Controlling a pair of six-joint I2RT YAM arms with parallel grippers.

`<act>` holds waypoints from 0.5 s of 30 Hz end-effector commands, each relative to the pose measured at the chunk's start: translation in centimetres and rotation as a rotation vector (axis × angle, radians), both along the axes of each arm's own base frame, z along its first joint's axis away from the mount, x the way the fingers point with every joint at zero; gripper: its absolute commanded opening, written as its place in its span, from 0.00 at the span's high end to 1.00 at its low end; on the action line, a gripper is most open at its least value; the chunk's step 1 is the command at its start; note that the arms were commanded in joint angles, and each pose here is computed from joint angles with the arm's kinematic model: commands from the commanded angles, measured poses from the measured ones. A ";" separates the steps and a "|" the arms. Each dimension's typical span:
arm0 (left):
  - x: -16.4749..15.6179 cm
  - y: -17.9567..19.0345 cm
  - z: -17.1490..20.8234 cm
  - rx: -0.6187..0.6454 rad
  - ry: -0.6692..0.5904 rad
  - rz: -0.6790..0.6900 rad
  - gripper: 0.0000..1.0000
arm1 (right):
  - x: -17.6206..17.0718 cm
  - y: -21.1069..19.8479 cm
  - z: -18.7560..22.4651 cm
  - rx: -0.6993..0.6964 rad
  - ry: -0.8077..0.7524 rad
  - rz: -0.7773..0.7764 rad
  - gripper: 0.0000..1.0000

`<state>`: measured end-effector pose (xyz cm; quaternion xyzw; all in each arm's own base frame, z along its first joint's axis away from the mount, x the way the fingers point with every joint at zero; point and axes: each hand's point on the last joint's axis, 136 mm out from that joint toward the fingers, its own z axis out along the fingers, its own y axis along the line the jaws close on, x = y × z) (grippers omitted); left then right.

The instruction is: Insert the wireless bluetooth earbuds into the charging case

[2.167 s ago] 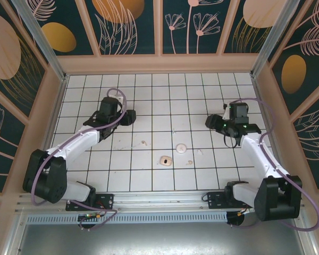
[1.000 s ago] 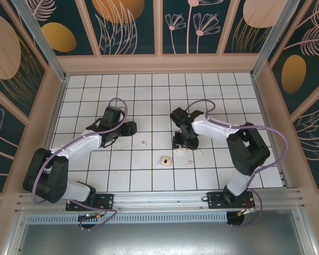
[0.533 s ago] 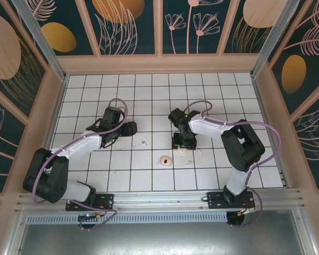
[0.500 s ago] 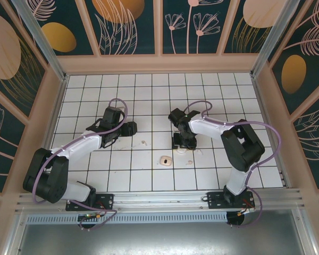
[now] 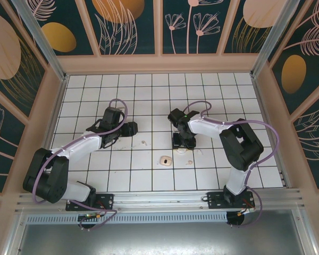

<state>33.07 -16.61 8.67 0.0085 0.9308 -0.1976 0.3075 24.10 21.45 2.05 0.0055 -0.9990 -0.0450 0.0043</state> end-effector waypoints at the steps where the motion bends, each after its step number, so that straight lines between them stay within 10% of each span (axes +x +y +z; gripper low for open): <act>1: -0.4 -1.9 2.9 -0.106 -0.124 -0.099 0.36 | 1.1 0.6 1.1 0.036 -0.078 -0.010 0.51; 15: -5.9 -9.1 13.9 -0.266 -0.712 -0.490 0.41 | 5.4 6.2 15.8 0.654 -0.526 -0.095 0.52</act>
